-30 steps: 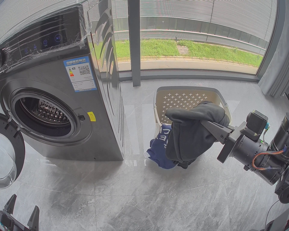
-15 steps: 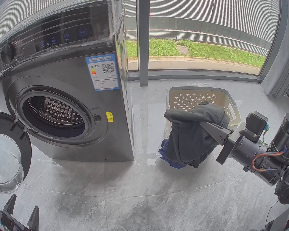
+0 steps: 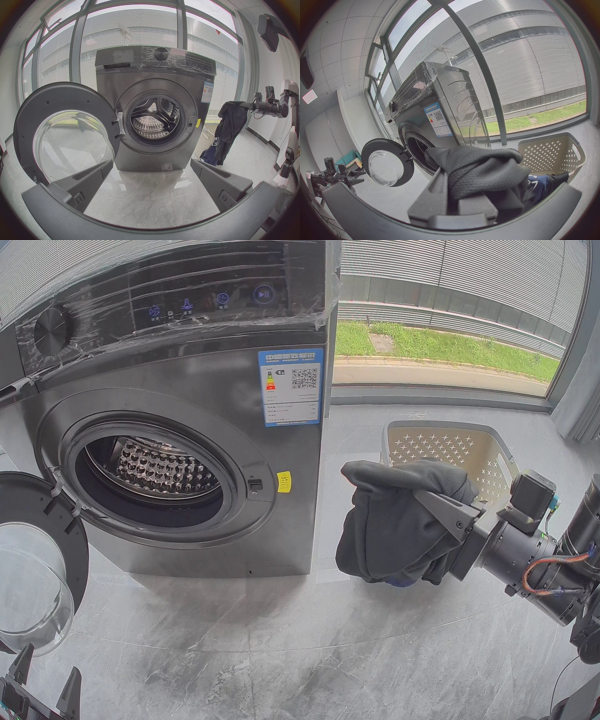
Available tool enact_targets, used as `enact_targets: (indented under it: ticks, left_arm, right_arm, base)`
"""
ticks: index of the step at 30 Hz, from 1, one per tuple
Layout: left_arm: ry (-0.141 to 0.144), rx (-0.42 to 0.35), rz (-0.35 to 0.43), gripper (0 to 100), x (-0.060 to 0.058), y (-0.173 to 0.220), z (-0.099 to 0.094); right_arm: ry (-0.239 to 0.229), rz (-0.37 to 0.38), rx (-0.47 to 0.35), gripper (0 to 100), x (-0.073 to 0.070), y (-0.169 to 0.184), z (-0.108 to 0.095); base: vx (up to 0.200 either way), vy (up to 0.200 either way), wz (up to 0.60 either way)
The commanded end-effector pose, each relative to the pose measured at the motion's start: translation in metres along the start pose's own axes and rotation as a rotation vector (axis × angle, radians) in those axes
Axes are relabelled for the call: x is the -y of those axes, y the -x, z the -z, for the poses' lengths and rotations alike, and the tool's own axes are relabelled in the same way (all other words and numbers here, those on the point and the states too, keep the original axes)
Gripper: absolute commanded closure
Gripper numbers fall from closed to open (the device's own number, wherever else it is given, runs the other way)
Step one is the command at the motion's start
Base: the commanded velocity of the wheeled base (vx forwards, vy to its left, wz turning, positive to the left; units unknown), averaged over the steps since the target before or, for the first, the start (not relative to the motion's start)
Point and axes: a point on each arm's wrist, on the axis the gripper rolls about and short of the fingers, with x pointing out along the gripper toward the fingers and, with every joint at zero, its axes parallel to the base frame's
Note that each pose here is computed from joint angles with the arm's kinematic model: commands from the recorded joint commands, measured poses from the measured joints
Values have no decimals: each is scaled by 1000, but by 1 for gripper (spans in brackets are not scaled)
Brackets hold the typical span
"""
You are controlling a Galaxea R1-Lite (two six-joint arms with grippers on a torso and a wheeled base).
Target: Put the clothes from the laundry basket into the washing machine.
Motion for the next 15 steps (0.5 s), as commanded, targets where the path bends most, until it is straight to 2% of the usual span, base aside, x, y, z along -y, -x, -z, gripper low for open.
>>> enact_targets:
  ticks: [1, 4, 13, 15]
  left_arm:
    - [0, 1, 0, 0, 0, 0, 5]
    - [0, 1, 0, 0, 0, 0, 5]
    - [0, 1, 0, 0, 0, 0, 5]
    - [0, 1, 0, 0, 0, 0, 5]
  right_arm:
    - [0, -1, 2, 100, 0, 0, 0]
    - [0, 0, -3, 100, 0, 0, 1]
    - [0, 0, -6, 100, 0, 0, 1]
    - [0, 0, -6, 100, 0, 0, 1]
  base:
    - [0, 0, 0]
    - [0, 0, 0]
    - [-200, 0, 0]
    - [0, 0, 0]
